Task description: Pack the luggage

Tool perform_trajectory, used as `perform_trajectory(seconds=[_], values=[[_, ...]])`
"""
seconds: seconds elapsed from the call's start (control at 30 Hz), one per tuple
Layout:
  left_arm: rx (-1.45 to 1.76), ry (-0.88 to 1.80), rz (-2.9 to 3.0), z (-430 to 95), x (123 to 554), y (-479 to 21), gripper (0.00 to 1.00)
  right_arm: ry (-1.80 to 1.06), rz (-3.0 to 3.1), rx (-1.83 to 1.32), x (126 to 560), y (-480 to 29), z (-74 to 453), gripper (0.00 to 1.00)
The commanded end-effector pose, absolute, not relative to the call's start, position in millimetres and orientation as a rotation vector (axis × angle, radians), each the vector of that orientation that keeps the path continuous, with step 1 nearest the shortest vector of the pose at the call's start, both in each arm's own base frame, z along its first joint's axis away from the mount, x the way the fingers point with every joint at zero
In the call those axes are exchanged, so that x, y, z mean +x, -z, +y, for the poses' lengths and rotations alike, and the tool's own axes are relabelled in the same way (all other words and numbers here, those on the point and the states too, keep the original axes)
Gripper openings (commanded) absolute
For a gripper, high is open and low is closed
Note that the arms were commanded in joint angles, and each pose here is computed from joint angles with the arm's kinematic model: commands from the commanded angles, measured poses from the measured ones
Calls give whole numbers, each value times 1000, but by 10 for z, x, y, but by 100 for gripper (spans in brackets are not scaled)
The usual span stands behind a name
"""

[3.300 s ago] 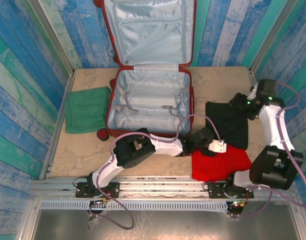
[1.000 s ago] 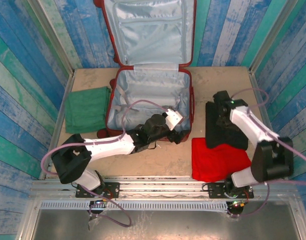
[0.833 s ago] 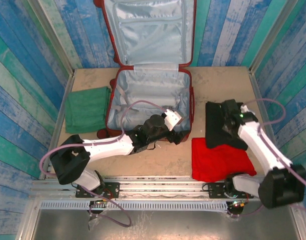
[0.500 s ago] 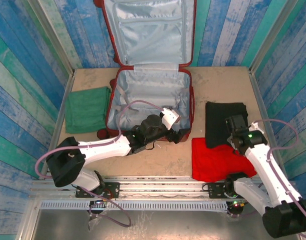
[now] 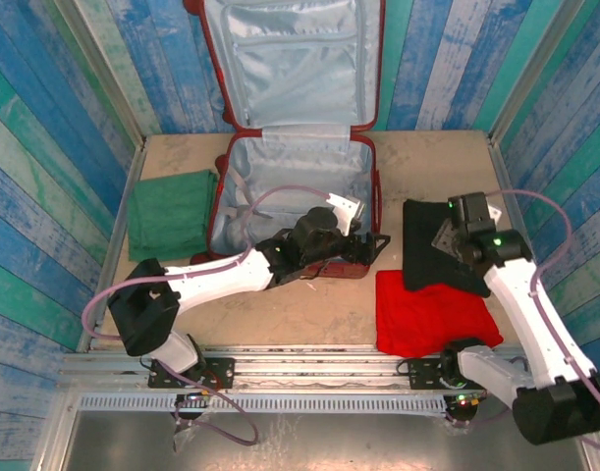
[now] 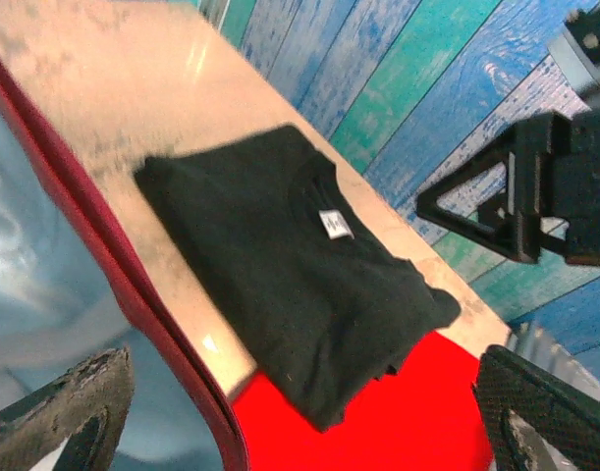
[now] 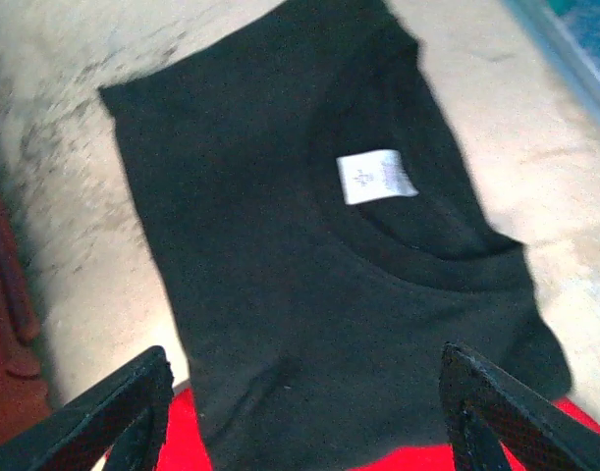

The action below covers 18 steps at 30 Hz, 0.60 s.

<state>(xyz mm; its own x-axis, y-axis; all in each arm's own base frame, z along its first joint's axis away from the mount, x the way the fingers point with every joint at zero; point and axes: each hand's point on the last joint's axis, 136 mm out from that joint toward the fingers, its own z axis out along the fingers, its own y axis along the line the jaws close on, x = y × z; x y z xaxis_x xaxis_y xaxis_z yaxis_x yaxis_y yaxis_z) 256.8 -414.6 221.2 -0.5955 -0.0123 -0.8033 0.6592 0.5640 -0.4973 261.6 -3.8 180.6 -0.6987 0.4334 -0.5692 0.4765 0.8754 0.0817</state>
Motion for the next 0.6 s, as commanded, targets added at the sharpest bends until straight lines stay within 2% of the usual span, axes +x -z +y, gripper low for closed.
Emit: perform_trajectory(seconds=[0.0,0.17,0.4,0.57], values=[[364,1152,2097,-4080,2510,-2027,93,-19,2577,451,2806,-1702,258,77],[243,1107,2004,-3745,2540,-2309,93,18,2731,334,2898,-1285,520,80],[149,1020,1893,-3291,2537,-2636,93,116,2817,297,3051,-857,600,73],[156,1027,1883,-3253,2501,-2675,93,232,2855,257,3289,-625,573,71]])
